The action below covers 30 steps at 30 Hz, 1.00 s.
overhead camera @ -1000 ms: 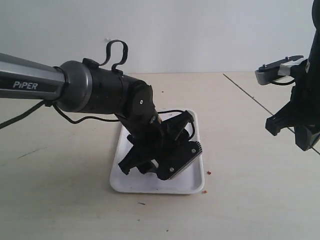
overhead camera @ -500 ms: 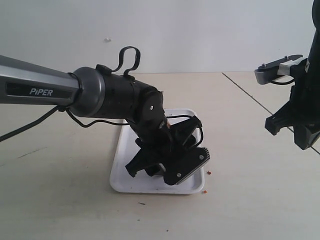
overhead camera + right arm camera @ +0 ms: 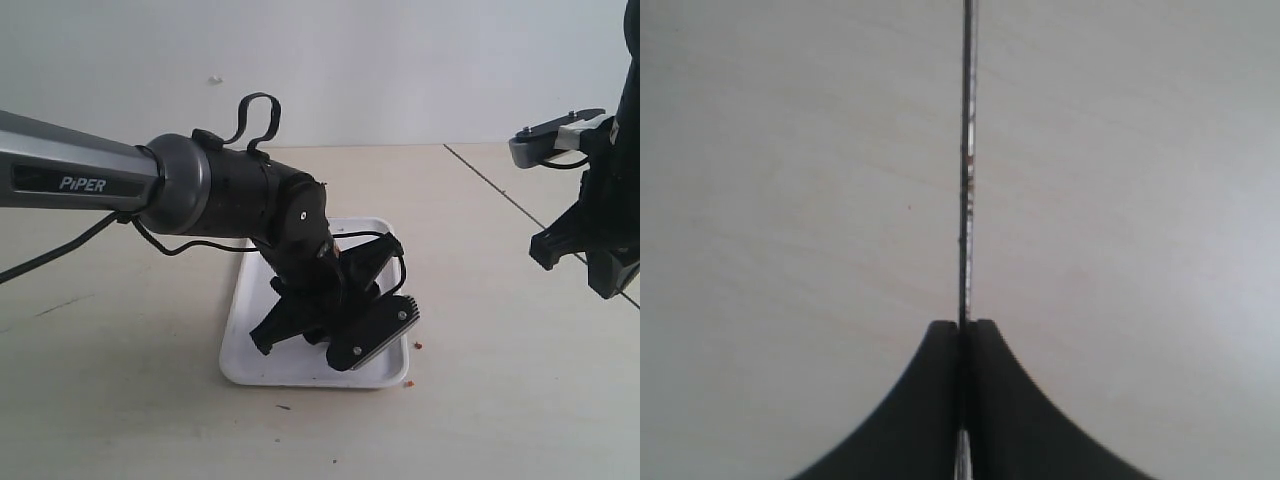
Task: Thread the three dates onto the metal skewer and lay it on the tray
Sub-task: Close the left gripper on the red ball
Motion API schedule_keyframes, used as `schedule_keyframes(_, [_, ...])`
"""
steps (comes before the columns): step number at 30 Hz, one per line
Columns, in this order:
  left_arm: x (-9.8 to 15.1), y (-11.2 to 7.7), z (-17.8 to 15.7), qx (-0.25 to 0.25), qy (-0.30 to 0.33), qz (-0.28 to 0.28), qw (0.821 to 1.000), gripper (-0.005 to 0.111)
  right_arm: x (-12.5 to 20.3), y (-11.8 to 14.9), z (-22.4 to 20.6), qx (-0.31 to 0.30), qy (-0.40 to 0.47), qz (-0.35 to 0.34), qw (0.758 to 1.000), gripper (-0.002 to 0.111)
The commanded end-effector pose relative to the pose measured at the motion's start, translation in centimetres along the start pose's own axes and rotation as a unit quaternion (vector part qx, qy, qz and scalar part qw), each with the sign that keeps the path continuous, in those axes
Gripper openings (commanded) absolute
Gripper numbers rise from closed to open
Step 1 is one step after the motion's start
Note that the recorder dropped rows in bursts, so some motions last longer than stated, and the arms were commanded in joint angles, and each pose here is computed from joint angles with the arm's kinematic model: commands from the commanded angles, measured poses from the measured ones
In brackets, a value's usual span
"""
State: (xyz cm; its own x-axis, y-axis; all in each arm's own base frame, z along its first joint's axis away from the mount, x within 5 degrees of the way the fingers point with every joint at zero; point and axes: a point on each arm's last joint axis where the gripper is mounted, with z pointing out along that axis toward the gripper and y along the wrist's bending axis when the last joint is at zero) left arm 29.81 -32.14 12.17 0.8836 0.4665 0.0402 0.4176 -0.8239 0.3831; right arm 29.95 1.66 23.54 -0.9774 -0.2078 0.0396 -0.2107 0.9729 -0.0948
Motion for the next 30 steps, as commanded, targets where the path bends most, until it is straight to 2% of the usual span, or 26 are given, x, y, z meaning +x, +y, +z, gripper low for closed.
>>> schedule_keyframes(1, [-0.12, 0.18, -0.11, -0.001, -0.001, -0.002, 1.000, 0.036, -0.20, -0.18, -0.25, 0.001, -0.010, -0.002, 1.000, 0.000])
schedule_keyframes(11, [-0.12, 0.16, -0.11, 0.000, -0.002, -0.004, 1.000, 0.036, -0.22, -0.22, -0.25, 0.003, -0.010, -0.003, 1.000, 0.000])
schedule_keyframes(16, [-0.12, 0.16, -0.11, 0.000, -0.002, -0.023, 1.000, 0.036, -0.22, -0.22, -0.25, 0.003, -0.010, -0.003, 1.000, 0.000])
schedule_keyframes(21, [-0.12, 0.16, -0.11, 0.000, -0.002, -0.025, 1.000, 0.025, -0.22, -0.22, -0.25, 0.003, -0.010, -0.001, 1.000, 0.000])
schedule_keyframes(30, [-0.03, 0.49, -0.46, -0.015, 0.003, -0.026, 1.000, 0.031, -0.01, -0.17, -0.25, 0.000, 0.001, 0.000, 1.000, 0.000])
